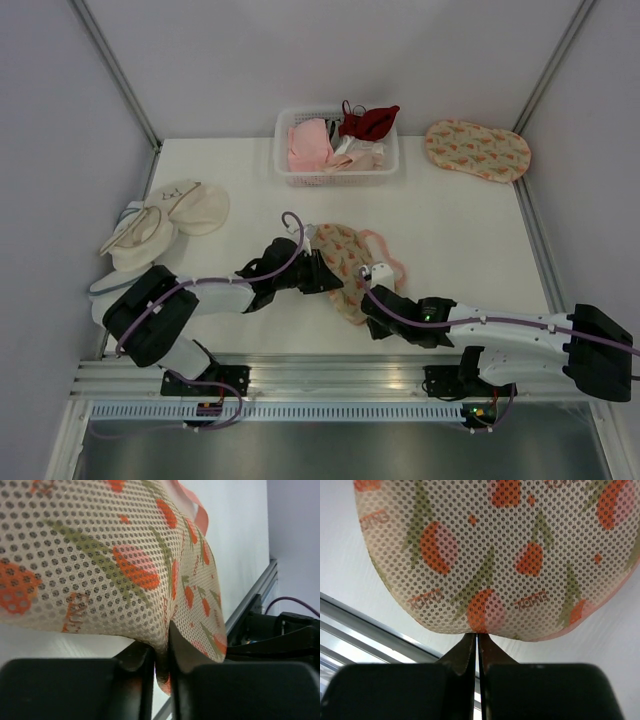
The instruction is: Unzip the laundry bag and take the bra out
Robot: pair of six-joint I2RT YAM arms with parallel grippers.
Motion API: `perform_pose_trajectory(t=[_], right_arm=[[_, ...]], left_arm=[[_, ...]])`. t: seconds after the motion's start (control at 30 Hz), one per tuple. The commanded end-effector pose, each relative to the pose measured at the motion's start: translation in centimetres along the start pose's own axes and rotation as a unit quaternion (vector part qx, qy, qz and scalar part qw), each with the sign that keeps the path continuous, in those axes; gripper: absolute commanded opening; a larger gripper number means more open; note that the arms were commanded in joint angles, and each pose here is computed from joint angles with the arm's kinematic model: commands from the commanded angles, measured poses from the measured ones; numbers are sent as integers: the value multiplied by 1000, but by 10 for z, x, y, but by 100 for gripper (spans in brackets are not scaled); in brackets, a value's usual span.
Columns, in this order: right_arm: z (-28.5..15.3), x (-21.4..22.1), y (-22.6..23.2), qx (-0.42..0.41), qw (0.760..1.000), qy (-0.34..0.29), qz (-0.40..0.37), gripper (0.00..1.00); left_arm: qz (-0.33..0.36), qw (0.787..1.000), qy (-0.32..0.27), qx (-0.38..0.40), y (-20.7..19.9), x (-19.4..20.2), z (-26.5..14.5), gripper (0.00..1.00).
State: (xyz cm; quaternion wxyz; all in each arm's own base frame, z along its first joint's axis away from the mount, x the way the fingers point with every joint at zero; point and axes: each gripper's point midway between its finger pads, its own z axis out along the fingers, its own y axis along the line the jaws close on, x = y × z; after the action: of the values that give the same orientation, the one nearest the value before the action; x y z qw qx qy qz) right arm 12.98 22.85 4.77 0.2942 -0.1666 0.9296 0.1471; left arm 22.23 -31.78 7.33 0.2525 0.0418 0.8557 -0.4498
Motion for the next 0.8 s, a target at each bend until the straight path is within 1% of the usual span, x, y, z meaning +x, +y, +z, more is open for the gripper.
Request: perform_pose_trajectory(t=[0.0, 0.03, 0.1, 0.13, 0.17, 0.2, 0.23, 0.3, 0.33, 0.37, 0.4, 0.43, 0.53, 0.57, 0.6, 0.67, 0.77], right_arm=[[-5, -29, 16, -28, 998, -54, 19, 0], [-6, -32, 17, -33, 997, -61, 22, 0], [-8, -37, 17, -33, 997, -72, 27, 0], [-8, -39, 17, -33, 996, -76, 27, 0], [-9, -42, 19, -33, 996, -79, 29, 0], [-9, -41, 19, -34, 996, -78, 28, 0], [-8, -43, 22, -37, 996, -80, 30, 0], [-8, -46, 26, -46, 995, -82, 31, 0], [-7, -46, 31, -55, 995, -78, 32, 0], [-6, -48, 36, -66, 994, -82, 35, 1], [-6, -48, 40, -75, 993, -82, 35, 0], [-3, -48, 44, -82, 993, -79, 39, 1], [0, -48, 78, -163, 983, -73, 54, 0], [0, -40, 90, -195, 978, -54, 52, 0], [6, -34, 93, -201, 978, -41, 51, 0], [7, -33, 107, -231, 971, -32, 53, 0], [10, -30, 114, -244, 968, -27, 50, 0]], left_arm=[[14, 999, -25, 17, -3, -8, 3, 27], [10, 999, -36, 4, 2, -10, 1, 55], [-4, 999, -44, -23, 12, -10, -3, 78], [-11, 997, -61, -44, 19, -14, -5, 86], [-16, 996, -74, -50, 20, -16, -14, 99], [-32, 994, -71, -76, 30, -11, -19, 100], [-37, 990, -85, -102, 41, -11, -24, 100], [-62, 986, -96, -122, 46, -10, -35, 100], [-76, 983, -87, -145, 61, 4, -41, 100], [-90, 981, -83, -151, 67, 11, -44, 100], [-117, 978, -88, -146, 66, 15, -49, 100], [-133, 973, -92, -162, 80, 26, -54, 100], [-175, 969, -110, -138, 77, 40, -64, 100], [-182, 968, -116, -129, 74, 41, -65, 100], [-193, 966, -125, -115, 65, 41, -67, 100], [-196, 967, -130, -101, 57, 41, -67, 100], [-205, 966, -141, -72, 38, 34, -67, 100]])
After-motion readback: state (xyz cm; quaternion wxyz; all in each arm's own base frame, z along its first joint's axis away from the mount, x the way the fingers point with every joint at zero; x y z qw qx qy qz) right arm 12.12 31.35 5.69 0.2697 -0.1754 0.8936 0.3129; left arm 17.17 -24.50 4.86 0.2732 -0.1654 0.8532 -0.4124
